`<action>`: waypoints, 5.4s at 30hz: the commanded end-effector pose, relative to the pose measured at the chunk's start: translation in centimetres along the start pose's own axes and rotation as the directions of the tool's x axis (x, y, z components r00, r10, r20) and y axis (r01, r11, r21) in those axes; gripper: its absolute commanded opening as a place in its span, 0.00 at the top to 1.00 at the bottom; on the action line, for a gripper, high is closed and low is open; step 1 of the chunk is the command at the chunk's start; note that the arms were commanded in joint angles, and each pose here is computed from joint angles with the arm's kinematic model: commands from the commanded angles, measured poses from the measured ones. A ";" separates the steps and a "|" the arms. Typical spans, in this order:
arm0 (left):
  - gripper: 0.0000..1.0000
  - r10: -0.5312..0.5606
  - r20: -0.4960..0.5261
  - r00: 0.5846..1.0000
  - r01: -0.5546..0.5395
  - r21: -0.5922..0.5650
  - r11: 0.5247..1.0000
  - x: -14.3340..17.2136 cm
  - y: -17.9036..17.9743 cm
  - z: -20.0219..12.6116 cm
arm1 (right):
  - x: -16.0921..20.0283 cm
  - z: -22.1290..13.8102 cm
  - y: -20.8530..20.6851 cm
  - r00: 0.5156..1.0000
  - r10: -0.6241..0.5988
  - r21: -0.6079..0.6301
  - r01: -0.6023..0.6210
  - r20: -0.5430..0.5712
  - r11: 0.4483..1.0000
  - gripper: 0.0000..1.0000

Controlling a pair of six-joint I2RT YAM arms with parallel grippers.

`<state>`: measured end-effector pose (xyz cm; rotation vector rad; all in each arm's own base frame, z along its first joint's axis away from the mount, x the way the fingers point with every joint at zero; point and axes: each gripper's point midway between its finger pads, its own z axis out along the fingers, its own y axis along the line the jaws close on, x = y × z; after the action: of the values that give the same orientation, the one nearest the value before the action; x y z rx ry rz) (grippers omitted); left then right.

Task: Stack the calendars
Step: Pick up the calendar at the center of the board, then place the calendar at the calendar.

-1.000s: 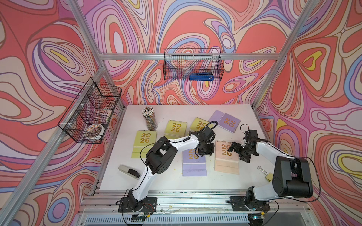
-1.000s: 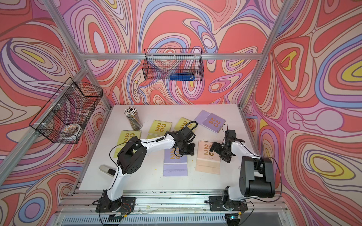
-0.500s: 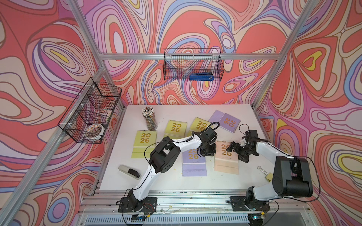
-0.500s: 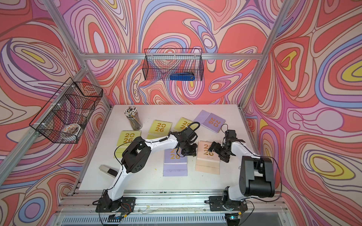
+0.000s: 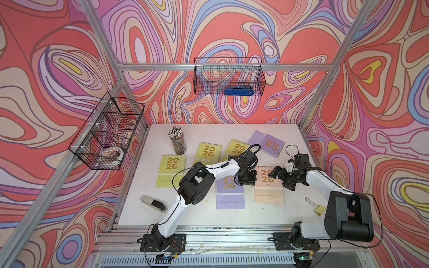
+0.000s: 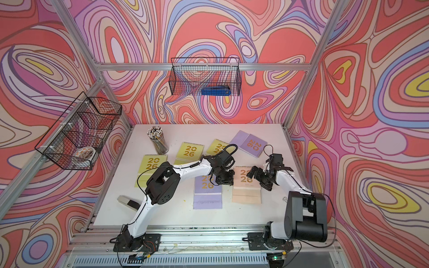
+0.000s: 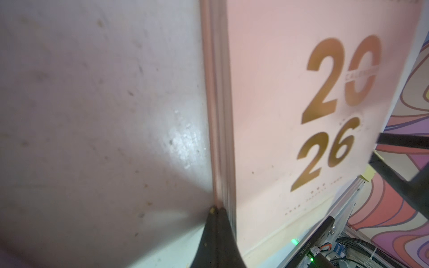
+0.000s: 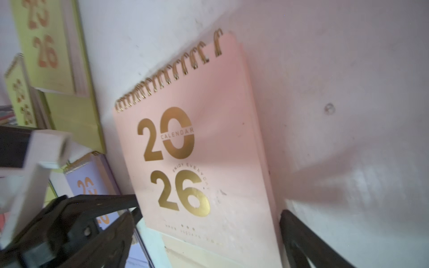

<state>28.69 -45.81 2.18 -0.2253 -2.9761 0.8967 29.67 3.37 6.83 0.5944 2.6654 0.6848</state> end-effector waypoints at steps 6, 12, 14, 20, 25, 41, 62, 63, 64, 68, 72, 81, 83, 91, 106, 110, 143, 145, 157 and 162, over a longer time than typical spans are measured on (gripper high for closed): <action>1.00 -0.006 -0.063 0.998 0.005 -0.003 1.000 1.7 0.1 1.8 | 0.9 -2.5 6.3 0.998 -0.059 -0.300 0.058 0.006 0.952 0.10; 1.00 -0.003 -0.051 0.999 0.003 0.000 1.000 1.4 -0.1 1.4 | 0.7 -2.7 6.2 0.999 -0.049 -0.284 0.051 0.013 0.958 0.23; 1.00 -0.001 -0.046 0.999 0.001 -0.001 1.000 1.3 -0.1 1.2 | 0.4 -2.7 5.8 0.999 -0.043 -0.254 0.048 0.022 0.966 0.26; 1.00 0.002 -0.031 1.000 -0.002 0.000 1.000 1.1 -0.3 0.6 | -0.1 -2.9 4.7 0.998 -0.039 -0.173 0.047 0.048 0.984 0.36; 1.00 0.001 -0.027 1.000 -0.001 0.002 1.000 1.0 -0.3 0.4 | -0.3 -3.5 4.6 0.996 -0.037 -0.160 0.049 0.077 0.986 0.45; 1.00 0.010 0.016 1.000 -0.011 0.034 0.999 0.1 -1.6 -1.5 | -0.8 -4.5 5.1 0.993 -0.049 -0.156 0.066 0.111 0.986 0.84; 1.00 0.010 0.228 0.974 -0.006 -0.020 1.000 -0.1 1.9 -14.1 | -2.8 -7.5 10.3 0.983 0.031 -0.356 0.036 0.181 0.934 1.00; 1.00 0.005 0.244 0.970 0.002 -0.030 1.000 0.0 2.6 -14.8 | -2.5 -7.6 10.5 0.983 0.034 -0.362 0.035 0.182 0.932 1.00; 1.00 -0.007 0.254 0.967 0.016 -0.031 0.999 0.2 3.2 -15.4 | -2.2 -7.6 10.8 0.983 0.049 -0.373 0.021 0.177 0.927 1.00; 1.00 -0.033 0.262 0.965 0.044 -0.035 0.998 1.4 5.9 -16.6 | 0.0 -7.1 12.3 0.985 0.066 -0.425 0.007 0.156 0.905 1.00; 1.00 -0.025 0.249 0.968 0.044 -0.071 0.997 2.5 7.5 -17.5 | 2.0 -6.8 14.0 0.988 0.065 -0.461 0.009 0.143 0.887 1.00; 1.00 -0.028 0.255 0.967 0.067 -0.146 0.987 4.3 11.7 -18.6 | 6.6 -3.6 17.8 0.996 0.020 -0.508 0.029 0.091 0.861 1.00; 1.00 -0.048 0.251 0.967 0.087 -0.147 0.985 4.8 12.8 -18.4 | 7.6 -2.6 18.8 0.997 -0.004 -0.530 0.046 0.080 0.847 1.00; 1.00 -0.124 0.234 0.964 0.162 -0.149 0.976 6.9 16.4 -16.8 | 9.0 -0.2 21.0 0.996 -0.069 -0.596 0.091 0.060 0.798 1.00; 1.00 -0.173 0.185 0.967 0.199 -0.130 0.971 6.6 18.0 -13.9 | 10.4 2.7 20.2 0.995 -0.097 -0.642 0.089 0.022 0.761 1.00; 1.00 -0.178 0.174 0.969 0.201 -0.123 0.972 6.5 18.1 -13.4 | 10.7 3.4 19.9 0.995 -0.103 -0.643 0.083 0.007 0.761 1.00; 1.00 -0.193 0.147 0.970 0.209 -0.100 0.973 6.3 17.7 -12.6 | 10.9 6.9 16.4 0.995 -0.084 -0.451 0.053 -0.050 0.891 0.71; 1.00 -0.193 0.146 0.970 0.208 -0.099 0.973 6.3 17.7 -12.6 | 10.8 6.9 16.3 0.996 -0.081 -0.443 0.053 -0.046 0.895 0.71; 1.00 -0.195 0.142 0.970 0.210 -0.099 0.973 6.4 17.7 -12.6 | 10.5 7.5 15.5 0.996 -0.073 -0.377 0.048 -0.051 0.925 0.56; 1.00 -0.193 0.143 0.971 0.208 -0.098 0.973 6.4 17.7 -12.7 | 10.5 7.9 15.3 0.996 -0.069 -0.363 0.042 -0.062 0.931 0.51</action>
<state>25.09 -23.26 2.76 0.1159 -3.1038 0.7446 27.95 23.34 5.78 0.4054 2.5208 1.1814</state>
